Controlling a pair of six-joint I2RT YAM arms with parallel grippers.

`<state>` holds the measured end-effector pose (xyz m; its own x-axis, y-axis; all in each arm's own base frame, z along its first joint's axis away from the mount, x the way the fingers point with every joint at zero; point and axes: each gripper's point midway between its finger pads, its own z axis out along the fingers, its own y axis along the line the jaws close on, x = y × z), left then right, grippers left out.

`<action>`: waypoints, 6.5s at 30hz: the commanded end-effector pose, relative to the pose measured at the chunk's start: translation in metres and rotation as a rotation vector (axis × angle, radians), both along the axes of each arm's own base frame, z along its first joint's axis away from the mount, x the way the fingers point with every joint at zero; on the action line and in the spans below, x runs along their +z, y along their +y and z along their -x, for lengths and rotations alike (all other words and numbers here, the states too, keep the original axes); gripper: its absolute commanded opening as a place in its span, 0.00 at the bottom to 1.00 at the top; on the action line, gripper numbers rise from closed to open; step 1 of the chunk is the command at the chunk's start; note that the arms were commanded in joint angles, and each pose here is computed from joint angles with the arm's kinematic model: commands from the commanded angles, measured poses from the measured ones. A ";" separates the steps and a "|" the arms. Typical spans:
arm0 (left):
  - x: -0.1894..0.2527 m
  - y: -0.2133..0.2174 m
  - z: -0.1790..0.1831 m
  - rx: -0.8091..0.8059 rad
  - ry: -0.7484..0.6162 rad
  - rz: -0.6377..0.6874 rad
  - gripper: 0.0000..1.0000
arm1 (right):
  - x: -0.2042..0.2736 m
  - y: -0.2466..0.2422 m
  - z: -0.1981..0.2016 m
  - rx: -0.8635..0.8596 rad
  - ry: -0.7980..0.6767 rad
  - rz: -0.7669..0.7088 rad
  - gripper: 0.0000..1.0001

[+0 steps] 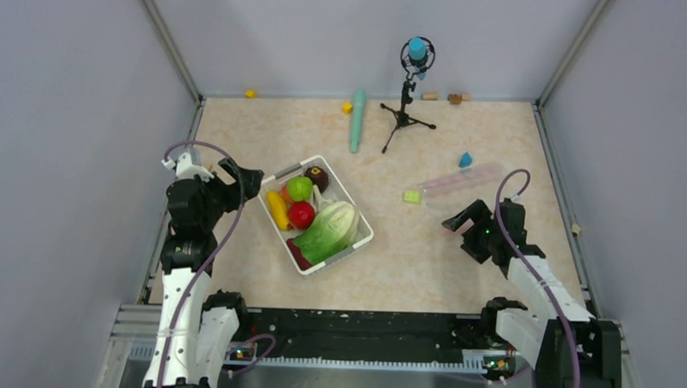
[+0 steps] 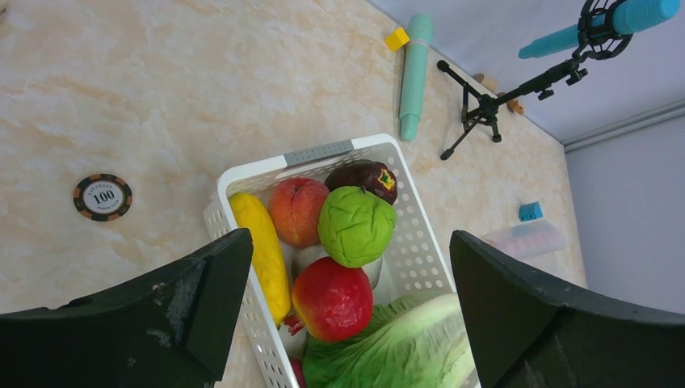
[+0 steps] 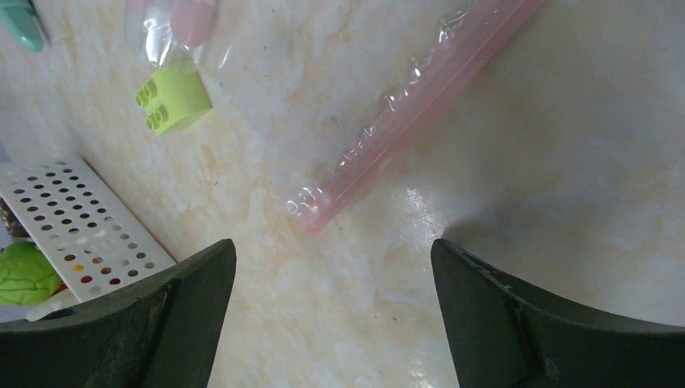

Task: Place the food in the zip-top bag and seal the zipper
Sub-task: Pick up the zipper food storage bag at the center of the board, then open the zipper of the food storage bag at the center of the board.

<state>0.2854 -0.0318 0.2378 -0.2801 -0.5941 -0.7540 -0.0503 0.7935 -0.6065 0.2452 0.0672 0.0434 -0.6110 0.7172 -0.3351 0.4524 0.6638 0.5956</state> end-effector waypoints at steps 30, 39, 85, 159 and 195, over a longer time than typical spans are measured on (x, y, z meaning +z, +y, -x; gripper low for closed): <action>0.006 -0.004 -0.007 -0.020 -0.018 0.024 0.97 | -0.052 -0.039 -0.014 -0.517 -0.121 -0.149 0.72; 0.002 0.003 -0.009 0.023 -0.001 0.015 0.97 | -0.051 -0.051 -0.015 -0.579 -0.140 -0.121 0.51; 0.043 -0.147 0.012 -0.614 -0.068 -0.066 0.97 | 0.224 0.071 -0.035 0.684 -0.862 0.293 0.00; 0.011 -0.272 0.076 -1.013 -0.190 0.084 0.00 | 0.252 0.193 0.000 0.788 -1.026 0.186 0.99; 0.018 -0.283 0.031 -0.831 -0.094 0.002 0.00 | 0.166 0.192 -0.060 0.528 -0.383 0.701 0.89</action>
